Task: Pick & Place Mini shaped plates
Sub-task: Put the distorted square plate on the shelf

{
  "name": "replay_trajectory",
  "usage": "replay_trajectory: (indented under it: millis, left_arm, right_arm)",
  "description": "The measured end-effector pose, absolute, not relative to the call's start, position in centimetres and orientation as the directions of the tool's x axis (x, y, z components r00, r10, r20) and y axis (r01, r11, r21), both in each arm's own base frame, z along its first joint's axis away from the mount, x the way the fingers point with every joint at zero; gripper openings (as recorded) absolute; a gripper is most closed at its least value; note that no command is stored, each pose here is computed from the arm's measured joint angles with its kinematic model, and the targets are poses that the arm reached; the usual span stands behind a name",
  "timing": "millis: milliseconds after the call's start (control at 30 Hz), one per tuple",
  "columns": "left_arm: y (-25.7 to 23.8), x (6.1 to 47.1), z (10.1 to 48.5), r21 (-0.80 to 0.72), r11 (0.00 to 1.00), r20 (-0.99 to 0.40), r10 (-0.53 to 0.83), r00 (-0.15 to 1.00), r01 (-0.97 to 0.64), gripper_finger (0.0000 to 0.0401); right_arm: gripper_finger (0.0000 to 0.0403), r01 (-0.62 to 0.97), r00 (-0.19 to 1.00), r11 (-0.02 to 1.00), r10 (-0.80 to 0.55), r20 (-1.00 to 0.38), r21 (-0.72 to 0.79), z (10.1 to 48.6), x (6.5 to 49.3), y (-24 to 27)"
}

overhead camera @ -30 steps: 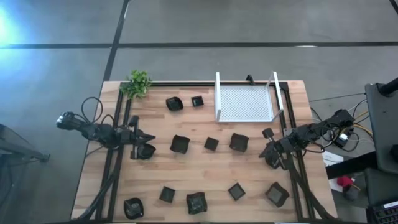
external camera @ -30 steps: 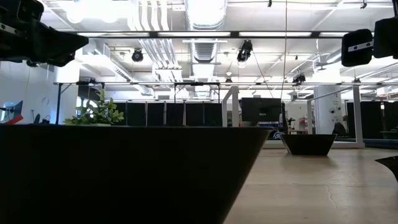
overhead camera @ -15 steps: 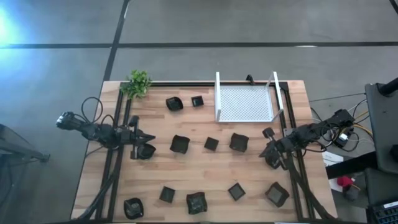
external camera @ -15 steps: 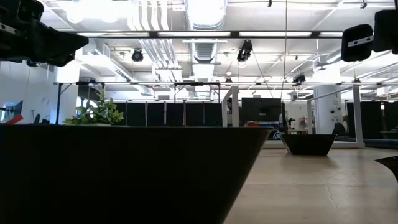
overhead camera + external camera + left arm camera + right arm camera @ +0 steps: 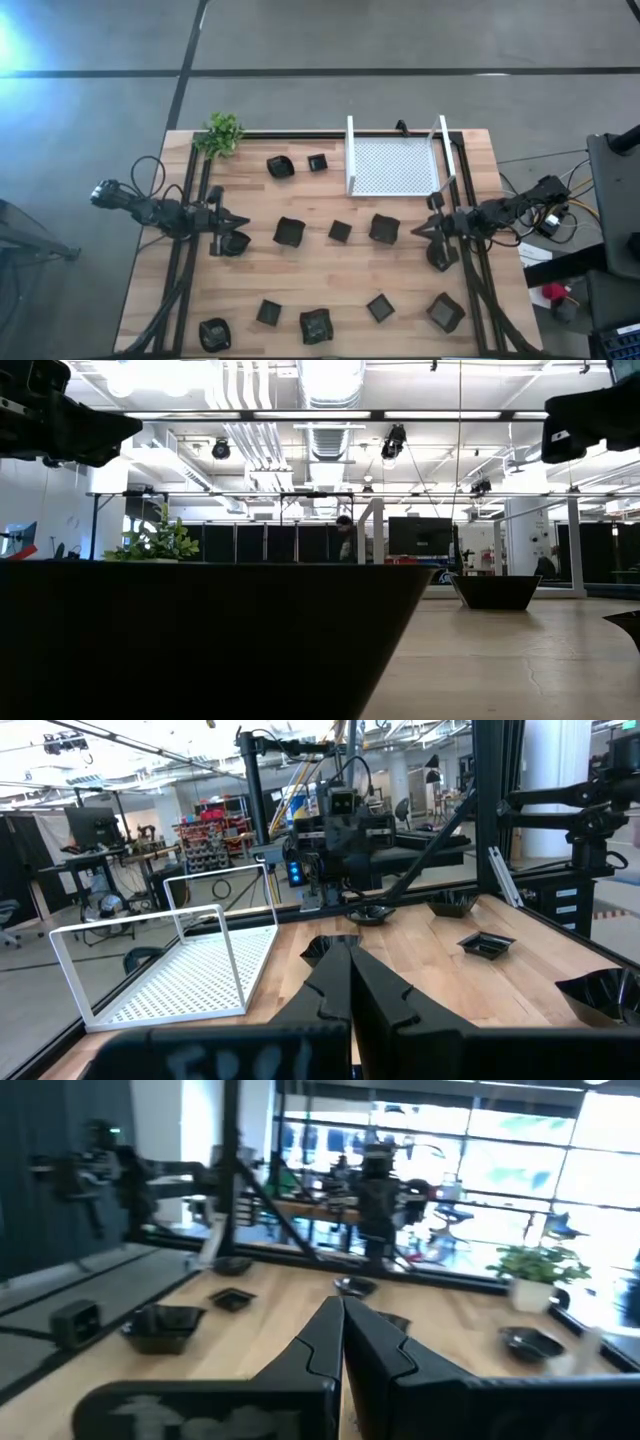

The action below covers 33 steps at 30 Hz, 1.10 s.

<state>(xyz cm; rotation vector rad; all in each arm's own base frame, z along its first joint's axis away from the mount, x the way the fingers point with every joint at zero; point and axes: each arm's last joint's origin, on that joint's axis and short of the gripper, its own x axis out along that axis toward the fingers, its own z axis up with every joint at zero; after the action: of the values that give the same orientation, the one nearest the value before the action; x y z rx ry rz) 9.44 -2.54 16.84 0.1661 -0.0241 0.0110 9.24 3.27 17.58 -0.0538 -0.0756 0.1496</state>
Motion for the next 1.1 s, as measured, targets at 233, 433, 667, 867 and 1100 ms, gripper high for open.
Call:
replay_trajectory:
  millis: [233, 433, 667, 867, 1100]
  left_arm:
    - [-2.5, 9.4, 16.8, 0.165, 0.986, 0.025, 0.009, 1.000, -0.013, 0.0000]
    - [-2.5, 9.4, 16.8, 0.165, 0.986, 0.025, 0.009, 1.000, -0.013, 0.0000]
    - [-2.5, 9.4, 16.8, 0.165, 0.986, 0.025, 0.009, 1.000, -0.013, 0.0000]
    - [-2.5, 9.4, 16.8, 0.165, 0.986, 0.025, 0.009, 1.000, -0.013, 0.0000]
    - [-2.5, 9.4, 16.8, 0.165, 0.986, 0.025, 0.009, 1.000, -0.013, 0.0000]
  right_arm:
    - [0.0008, -0.028, 0.998, 0.997, 0.023, -0.058, -0.076, 19.9, 9.0, 2.8]
    - [0.0008, 0.017, 0.967, 0.999, -0.027, -0.255, -0.041, 21.1, 9.6, 2.9]
    - [0.0008, 0.175, 0.872, 0.984, -0.139, -0.469, 0.032, 21.2, 11.1, 3.4]
    - [0.0008, 0.270, 0.808, 0.962, -0.200, -0.554, 0.046, 21.6, 12.9, 4.1]
    - [0.0008, 0.396, 0.744, 0.917, -0.291, -0.602, 0.046, 21.8, 15.3, 4.4]
